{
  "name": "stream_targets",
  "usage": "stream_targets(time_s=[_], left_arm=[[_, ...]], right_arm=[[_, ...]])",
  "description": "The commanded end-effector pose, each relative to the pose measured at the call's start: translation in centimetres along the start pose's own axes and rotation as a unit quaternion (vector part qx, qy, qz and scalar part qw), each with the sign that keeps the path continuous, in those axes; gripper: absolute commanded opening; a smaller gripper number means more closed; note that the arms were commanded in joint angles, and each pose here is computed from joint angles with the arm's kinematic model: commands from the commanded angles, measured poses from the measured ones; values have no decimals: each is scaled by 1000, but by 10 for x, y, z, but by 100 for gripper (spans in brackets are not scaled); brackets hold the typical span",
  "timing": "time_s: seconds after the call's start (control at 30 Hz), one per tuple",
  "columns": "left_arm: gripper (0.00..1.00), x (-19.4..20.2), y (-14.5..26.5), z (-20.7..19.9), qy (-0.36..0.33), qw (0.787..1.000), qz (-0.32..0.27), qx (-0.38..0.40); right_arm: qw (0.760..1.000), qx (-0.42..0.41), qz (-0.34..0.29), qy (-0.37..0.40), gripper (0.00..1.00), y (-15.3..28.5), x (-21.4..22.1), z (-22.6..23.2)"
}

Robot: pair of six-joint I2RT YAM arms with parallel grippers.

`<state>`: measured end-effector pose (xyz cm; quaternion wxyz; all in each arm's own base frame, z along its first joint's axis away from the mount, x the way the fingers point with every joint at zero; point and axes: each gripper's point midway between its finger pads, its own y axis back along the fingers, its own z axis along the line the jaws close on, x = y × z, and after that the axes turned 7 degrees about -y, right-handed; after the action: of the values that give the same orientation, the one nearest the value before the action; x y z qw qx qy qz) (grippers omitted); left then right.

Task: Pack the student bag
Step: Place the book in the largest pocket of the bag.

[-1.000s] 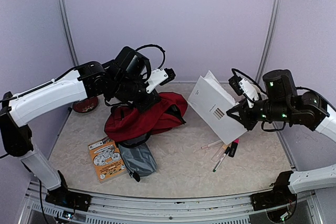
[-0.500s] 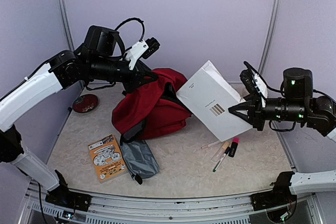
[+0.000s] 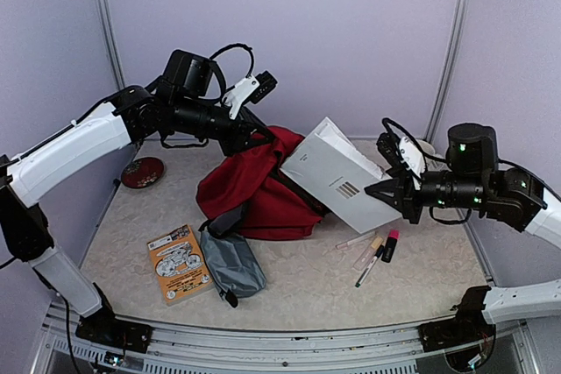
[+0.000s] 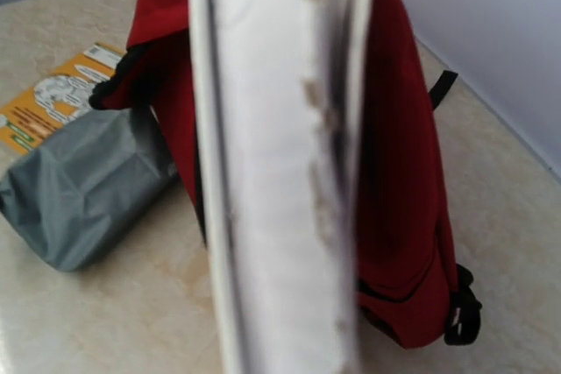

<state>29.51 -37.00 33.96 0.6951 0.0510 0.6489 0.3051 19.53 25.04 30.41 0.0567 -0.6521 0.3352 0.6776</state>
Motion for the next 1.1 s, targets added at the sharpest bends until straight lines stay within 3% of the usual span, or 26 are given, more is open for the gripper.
stream_targets(time_s=[0.0, 0.17, 0.33, 0.4, 0.53, 0.67, 0.83, 0.97, 1.07], left_arm=[[12, -35, 6, 1, -6, 998, -60, 11], [13, -24, 12, 39, 3, 997, -48, -68], [17, -7, 1, 31, 7, 998, -34, -46], [14, -4, 0, 31, 14, 998, -34, -49], [3, -22, 6, 21, 35, 995, -73, -50], [0, -46, 11, -17, 23, 992, -121, -28], [0, -69, 22, -5, 45, 987, -143, -63], [0, -76, 28, 14, 52, 983, -146, -101], [0, -74, 30, 26, 65, 981, -137, -124]], right_arm=[[998, -3, -24, 60, 1, -12, 0, 4], [995, -3, 21, 99, 1, -21, 42, 12], [992, -28, 47, 110, 1, -30, 69, 29], [992, -30, 53, 113, 1, -34, 74, 34], [994, -6, 52, 100, 0, -46, 60, 42], [991, 25, 24, 133, 0, -60, 32, 55], [981, 88, 54, 165, 0, -89, 11, 49], [960, 137, 99, 224, 0, -107, 18, 35], [924, 187, 159, 294, 0, -116, 44, 17]])
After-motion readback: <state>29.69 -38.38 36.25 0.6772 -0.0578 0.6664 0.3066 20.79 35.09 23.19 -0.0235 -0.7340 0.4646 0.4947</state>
